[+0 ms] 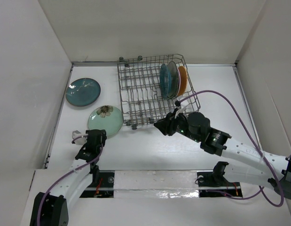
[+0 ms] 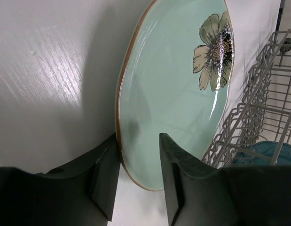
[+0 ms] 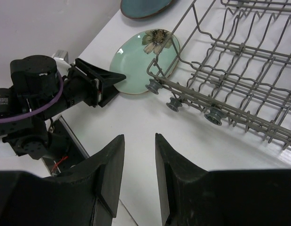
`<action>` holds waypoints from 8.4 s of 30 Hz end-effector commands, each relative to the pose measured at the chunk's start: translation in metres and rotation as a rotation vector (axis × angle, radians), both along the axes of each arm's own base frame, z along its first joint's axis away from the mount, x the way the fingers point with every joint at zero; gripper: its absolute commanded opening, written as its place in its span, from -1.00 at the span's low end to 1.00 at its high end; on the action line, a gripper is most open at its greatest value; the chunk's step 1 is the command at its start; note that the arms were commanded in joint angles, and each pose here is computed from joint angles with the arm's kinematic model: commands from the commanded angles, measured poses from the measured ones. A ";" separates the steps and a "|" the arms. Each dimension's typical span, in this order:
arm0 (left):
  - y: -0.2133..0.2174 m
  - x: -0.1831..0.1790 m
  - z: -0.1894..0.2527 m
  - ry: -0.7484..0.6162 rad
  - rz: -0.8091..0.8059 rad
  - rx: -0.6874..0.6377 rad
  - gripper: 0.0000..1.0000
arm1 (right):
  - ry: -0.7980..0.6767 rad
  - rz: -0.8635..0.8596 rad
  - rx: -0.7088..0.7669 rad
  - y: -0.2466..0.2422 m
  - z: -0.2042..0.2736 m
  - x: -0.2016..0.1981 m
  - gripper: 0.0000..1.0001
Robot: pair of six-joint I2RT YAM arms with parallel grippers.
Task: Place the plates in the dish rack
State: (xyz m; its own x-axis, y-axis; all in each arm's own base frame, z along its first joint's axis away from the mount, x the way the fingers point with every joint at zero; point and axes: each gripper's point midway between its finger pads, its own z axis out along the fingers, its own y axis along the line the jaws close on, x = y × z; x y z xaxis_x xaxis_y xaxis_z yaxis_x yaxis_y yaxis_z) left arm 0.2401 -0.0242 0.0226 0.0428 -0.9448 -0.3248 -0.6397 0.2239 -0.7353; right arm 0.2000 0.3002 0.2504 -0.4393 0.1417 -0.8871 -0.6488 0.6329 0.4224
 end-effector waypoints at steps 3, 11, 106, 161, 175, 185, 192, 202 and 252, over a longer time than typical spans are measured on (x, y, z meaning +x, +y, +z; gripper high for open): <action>-0.004 -0.008 -0.013 0.027 -0.053 0.015 -0.52 | -0.059 -0.017 0.051 -0.003 0.019 0.006 -0.24; 0.013 -0.009 -0.002 -0.030 0.010 0.069 -1.00 | -0.053 -0.003 0.046 -0.003 0.017 0.002 -0.24; -0.026 -0.017 0.330 -0.618 -0.592 0.797 0.38 | -0.198 -0.830 -0.374 -0.059 0.065 0.277 -1.00; -0.085 0.090 0.246 -0.412 -0.659 0.364 -1.00 | -0.132 -0.630 -0.178 -0.039 0.061 0.243 0.61; 0.052 0.151 0.167 -0.198 -0.169 0.176 0.18 | -0.161 -0.366 0.073 -0.022 0.083 0.130 -0.72; 0.124 0.152 0.072 -0.017 -0.021 0.046 0.41 | -0.165 -0.309 0.084 -0.029 0.078 0.105 -0.32; 0.134 0.172 0.043 0.000 0.005 -0.009 0.38 | -0.151 -0.286 0.068 -0.020 0.068 0.109 -0.31; 0.137 0.204 0.025 -0.060 0.002 -0.064 -0.42 | -0.132 -0.282 0.046 -0.013 0.055 0.116 -0.31; -0.043 0.019 0.269 -0.935 -0.755 0.019 -1.00 | 0.001 0.022 0.083 0.130 0.043 0.173 0.99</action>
